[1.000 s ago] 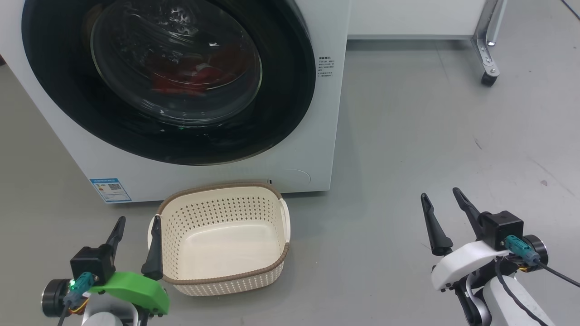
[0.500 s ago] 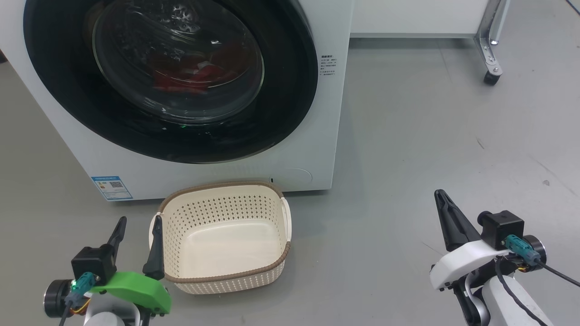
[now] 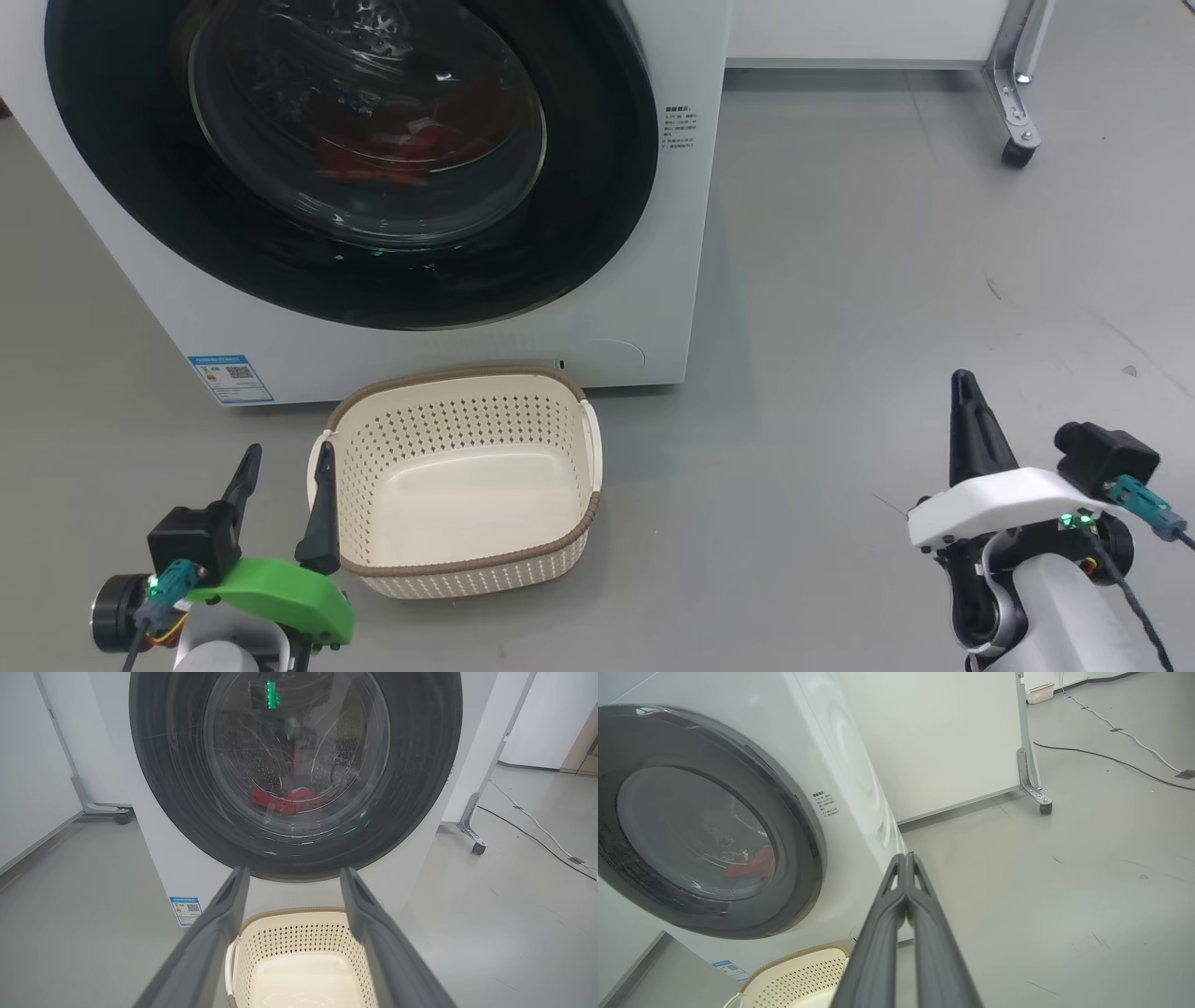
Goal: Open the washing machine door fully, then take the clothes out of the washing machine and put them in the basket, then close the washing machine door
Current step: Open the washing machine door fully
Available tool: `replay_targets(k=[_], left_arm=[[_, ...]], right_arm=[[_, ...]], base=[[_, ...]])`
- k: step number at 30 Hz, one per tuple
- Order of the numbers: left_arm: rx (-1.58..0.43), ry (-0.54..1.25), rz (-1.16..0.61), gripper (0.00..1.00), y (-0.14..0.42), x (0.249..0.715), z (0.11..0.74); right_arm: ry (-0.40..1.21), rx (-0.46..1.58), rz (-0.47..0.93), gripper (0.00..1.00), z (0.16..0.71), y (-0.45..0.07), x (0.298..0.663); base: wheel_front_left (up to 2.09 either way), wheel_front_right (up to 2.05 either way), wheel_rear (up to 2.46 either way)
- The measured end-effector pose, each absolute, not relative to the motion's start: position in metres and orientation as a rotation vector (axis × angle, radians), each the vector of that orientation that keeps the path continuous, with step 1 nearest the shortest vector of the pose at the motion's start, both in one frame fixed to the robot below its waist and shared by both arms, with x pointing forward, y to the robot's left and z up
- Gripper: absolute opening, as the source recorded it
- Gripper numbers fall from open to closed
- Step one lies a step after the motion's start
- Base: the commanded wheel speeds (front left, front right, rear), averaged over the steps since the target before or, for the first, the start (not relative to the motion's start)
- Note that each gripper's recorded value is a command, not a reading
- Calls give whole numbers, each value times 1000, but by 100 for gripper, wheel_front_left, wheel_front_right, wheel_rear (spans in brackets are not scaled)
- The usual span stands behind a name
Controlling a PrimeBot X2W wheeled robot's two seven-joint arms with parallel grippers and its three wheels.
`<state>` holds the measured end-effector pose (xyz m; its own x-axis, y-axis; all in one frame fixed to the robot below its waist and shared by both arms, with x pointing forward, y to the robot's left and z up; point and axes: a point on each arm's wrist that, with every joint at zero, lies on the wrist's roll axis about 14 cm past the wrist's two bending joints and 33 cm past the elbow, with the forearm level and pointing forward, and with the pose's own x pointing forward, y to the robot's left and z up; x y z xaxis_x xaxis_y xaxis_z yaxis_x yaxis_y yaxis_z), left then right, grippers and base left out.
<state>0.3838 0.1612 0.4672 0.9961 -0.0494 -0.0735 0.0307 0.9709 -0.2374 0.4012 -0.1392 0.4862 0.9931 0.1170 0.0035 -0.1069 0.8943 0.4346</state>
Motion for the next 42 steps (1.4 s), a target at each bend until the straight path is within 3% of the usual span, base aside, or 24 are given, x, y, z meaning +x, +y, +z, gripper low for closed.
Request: replay_targets(k=[10, 19, 31, 42], left_arm=[[-235, 70, -44, 100, 161, 396, 470], [-234, 57, -49, 100, 161, 411, 472], [-246, 43, -52, 100, 159, 432, 472], [-258, 41, -50, 100, 161, 447, 468]], right_arm=[[0, 893, -39, 0, 493, -173, 432], [14, 1260, -20, 0, 511, -176, 474], [100, 1393, 203, 0, 544, -131, 534], [191, 1364, 375, 0, 565, -96, 582]], base=[[0, 0, 0], [0, 0, 0], [0, 0, 0], [0, 0, 0]])
